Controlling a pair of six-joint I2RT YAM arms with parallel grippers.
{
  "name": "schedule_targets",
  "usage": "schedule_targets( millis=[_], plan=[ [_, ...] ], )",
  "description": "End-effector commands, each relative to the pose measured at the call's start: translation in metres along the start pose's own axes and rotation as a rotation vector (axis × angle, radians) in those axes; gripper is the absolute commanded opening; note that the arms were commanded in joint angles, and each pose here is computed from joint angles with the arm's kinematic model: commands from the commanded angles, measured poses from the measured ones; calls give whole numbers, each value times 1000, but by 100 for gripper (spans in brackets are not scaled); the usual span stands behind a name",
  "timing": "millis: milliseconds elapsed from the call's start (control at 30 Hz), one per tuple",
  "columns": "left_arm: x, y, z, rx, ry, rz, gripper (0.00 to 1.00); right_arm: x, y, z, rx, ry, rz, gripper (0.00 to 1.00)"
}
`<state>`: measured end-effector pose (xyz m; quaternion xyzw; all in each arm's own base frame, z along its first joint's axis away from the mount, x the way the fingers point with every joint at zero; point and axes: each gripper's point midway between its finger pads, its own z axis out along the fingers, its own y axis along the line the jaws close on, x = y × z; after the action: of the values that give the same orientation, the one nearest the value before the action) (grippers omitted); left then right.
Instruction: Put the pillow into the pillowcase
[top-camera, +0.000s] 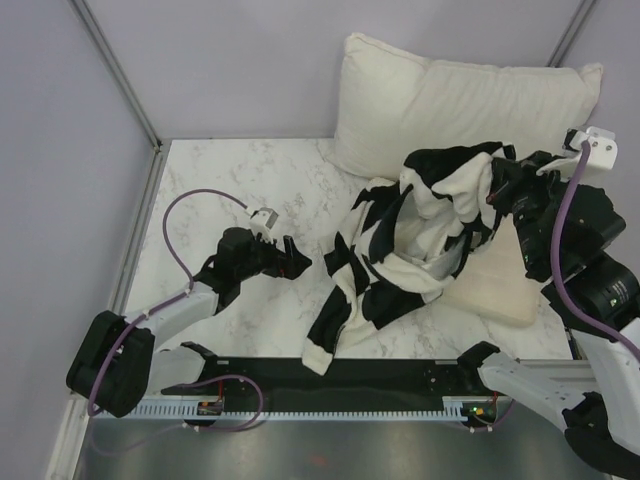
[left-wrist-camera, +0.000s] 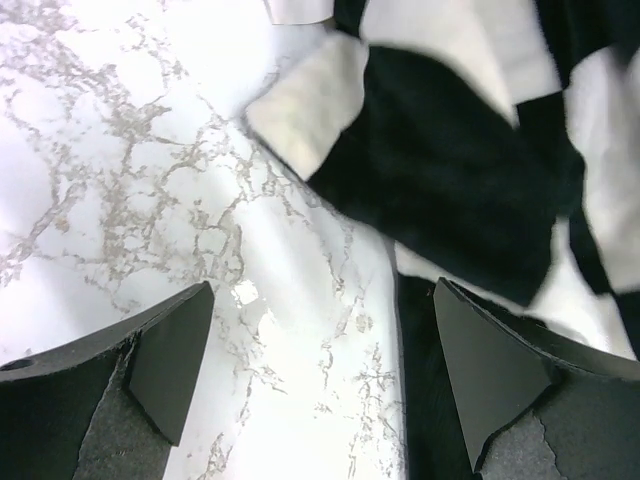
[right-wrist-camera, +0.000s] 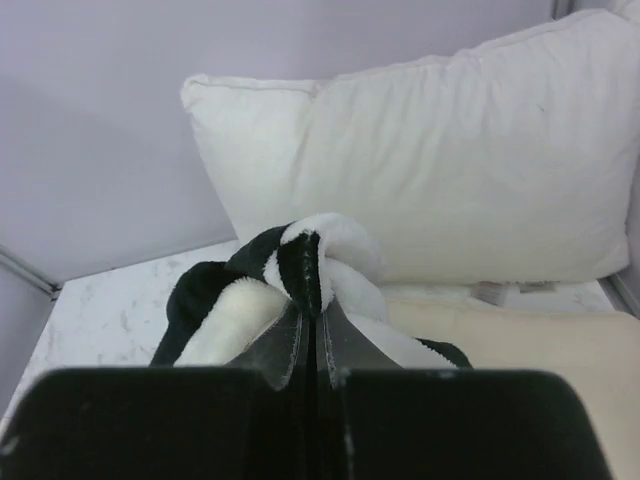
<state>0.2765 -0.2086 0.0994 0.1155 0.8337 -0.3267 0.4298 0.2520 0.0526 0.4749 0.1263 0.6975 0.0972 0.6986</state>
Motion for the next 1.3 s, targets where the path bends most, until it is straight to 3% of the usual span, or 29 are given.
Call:
schedule_targets(
  millis=[0, 400, 600, 933, 1067, 1133, 1167, 1233, 1267],
  plan=[
    [-18, -22, -2, 105, -54, 53, 100, 18, -25, 3, 133, 48, -53, 0],
    [-7, -39, 10, 224, 9, -1, 100, 19, -27, 3, 148, 59, -70, 0],
    [26, -23, 20, 89, 72, -394, 99, 20, -29, 6, 164, 59, -82, 0],
    [36, -75, 40, 146, 140, -720, 95, 28, -29, 7, 157, 62, -77, 0],
    [35, -84, 65, 142, 163, -771, 78, 28, -27, 7, 148, 64, -77, 0],
    [25, -96, 78, 182, 156, -784, 63, 27, -25, 6, 136, 65, -72, 0],
    [31, -93, 89, 176, 165, -797, 45, 26, -25, 6, 131, 61, -68, 0],
    [18, -95, 99, 202, 129, -792, 24, 24, -24, 4, 122, 59, -64, 0],
    [11, -92, 102, 191, 109, -768, 6, 22, -23, 3, 117, 56, -62, 0]
  ],
)
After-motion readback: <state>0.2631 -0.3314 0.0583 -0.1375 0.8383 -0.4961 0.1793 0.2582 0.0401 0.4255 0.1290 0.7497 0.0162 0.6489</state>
